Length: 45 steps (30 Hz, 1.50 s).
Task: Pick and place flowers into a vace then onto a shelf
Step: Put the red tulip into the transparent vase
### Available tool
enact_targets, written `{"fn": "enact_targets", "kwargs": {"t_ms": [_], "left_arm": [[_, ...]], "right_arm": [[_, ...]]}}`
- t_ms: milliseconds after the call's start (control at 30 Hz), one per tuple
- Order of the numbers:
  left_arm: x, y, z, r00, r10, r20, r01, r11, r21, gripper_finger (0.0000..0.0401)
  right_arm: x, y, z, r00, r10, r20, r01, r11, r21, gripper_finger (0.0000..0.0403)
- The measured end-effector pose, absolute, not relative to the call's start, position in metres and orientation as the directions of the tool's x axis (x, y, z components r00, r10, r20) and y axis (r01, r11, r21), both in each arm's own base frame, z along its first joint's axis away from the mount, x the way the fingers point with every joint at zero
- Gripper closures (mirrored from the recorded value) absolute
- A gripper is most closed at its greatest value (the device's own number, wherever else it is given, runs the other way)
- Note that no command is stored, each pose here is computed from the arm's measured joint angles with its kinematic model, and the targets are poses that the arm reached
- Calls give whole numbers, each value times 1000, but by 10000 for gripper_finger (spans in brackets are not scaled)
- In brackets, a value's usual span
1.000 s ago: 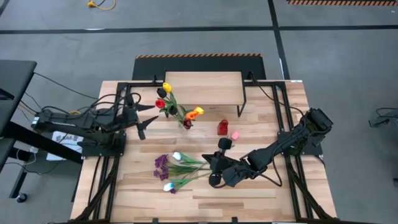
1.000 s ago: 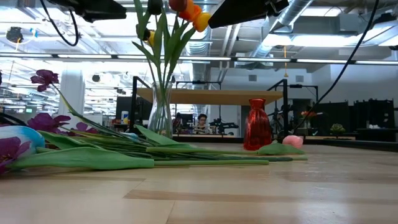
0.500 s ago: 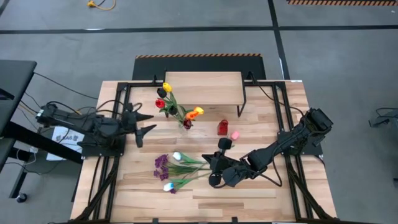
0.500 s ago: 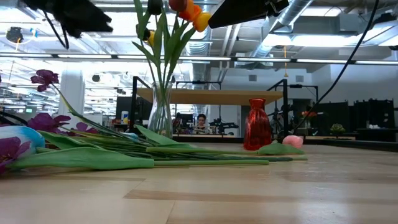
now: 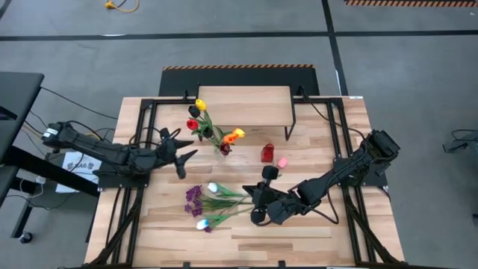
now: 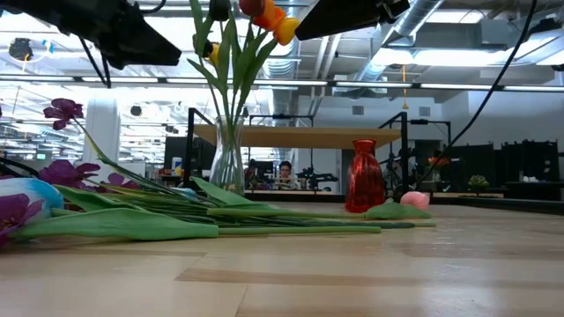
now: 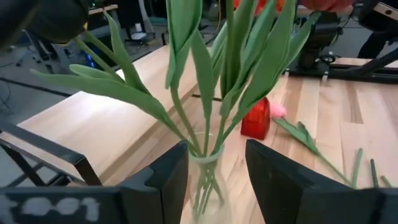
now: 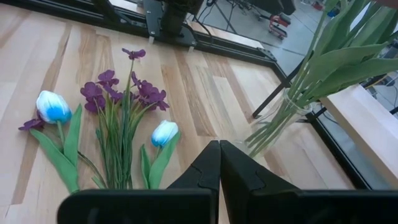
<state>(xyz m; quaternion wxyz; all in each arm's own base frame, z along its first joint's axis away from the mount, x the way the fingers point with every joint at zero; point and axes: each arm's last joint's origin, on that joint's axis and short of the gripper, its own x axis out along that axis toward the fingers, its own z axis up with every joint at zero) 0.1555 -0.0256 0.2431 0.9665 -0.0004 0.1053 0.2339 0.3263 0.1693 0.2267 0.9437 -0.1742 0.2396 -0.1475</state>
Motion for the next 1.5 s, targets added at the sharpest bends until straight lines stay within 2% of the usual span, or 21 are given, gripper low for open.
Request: {"fn": "enact_targets", "kwargs": {"t_ms": [400,1233,1500], "left_arm": [[180,-13,235,820,536,-203,-532,843,78,250],[188,3,240,833,532,-151,-527,847,75,250],[188,3,240,833,532,-150,-524,847,91,282]], "right_arm": [[326,169,227,842,-361,-402,194,896,-399,401],[325,169,225,838,-342,-424,170,904,-393,401],[325,169,225,838,-342,-424,170,904,-393,401]]}}
